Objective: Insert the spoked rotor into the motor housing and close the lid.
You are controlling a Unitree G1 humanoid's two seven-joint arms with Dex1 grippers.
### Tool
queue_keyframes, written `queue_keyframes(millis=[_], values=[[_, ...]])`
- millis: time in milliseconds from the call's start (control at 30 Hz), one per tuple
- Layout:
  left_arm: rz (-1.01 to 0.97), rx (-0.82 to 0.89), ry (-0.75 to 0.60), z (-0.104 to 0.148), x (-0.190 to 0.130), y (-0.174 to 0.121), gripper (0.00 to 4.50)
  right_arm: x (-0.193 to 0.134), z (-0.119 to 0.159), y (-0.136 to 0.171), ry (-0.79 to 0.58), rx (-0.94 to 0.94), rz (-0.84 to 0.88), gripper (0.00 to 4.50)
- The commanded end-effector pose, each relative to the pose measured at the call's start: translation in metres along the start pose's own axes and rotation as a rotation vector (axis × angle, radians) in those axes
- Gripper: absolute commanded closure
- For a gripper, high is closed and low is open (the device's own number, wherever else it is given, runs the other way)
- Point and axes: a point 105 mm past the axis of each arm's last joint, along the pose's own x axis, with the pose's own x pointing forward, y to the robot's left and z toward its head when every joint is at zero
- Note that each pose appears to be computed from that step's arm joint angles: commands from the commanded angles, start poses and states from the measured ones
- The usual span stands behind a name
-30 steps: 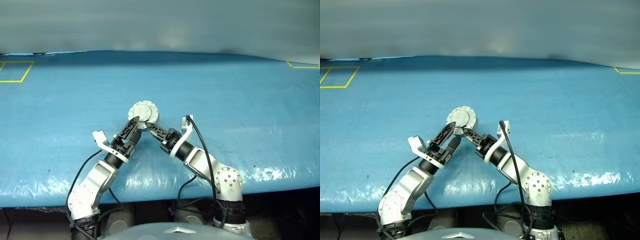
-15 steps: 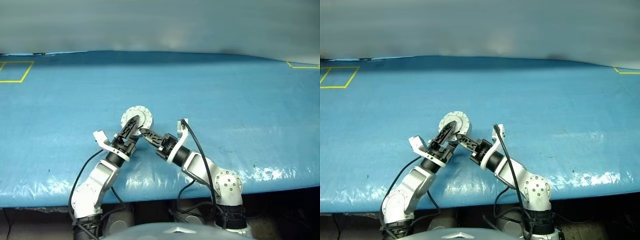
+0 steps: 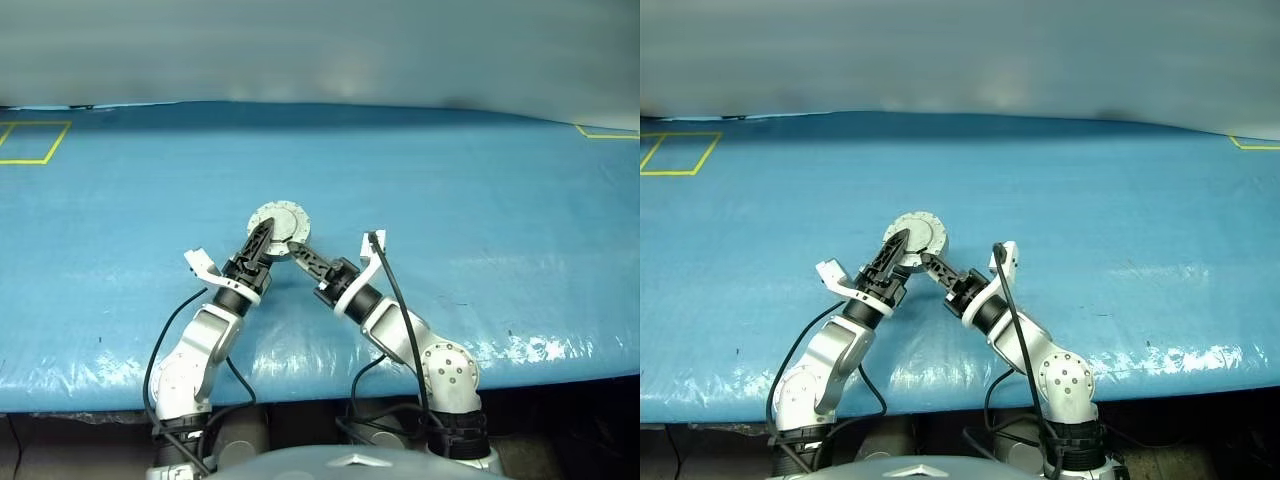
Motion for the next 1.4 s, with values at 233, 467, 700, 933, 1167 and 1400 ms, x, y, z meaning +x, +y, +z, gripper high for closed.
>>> queue_keyframes(millis=[233,467,700,933,1167,1400], values=[[-0.033,0.117,-0.041,0.036,0.037,-0.018,2.02,-0.013,0.005,-0.002,-0.04,-0.2,-0.044,0.0],[-0.022,0.218,-0.091,0.07,0.059,-0.026,2.02,-0.017,0.014,-0.023,-0.038,-0.402,-0.179,0.0],[0.159,0.339,-0.132,0.096,0.093,-0.005,2.02,-0.004,0.015,-0.041,0.056,-1.097,-0.326,0.0],[0.195,0.424,-0.104,0.099,0.126,-0.003,2.02,0.002,0.007,-0.047,0.06,-1.244,-0.32,0.0],[0.312,0.457,-0.129,0.1,0.136,0.009,2.02,-0.006,0.009,-0.05,0.026,-1.198,-0.358,0.0],[0.433,0.497,-0.097,0.101,0.127,0.03,0.36,-0.01,0.007,-0.052,0.017,-1.167,-0.379,0.0]])
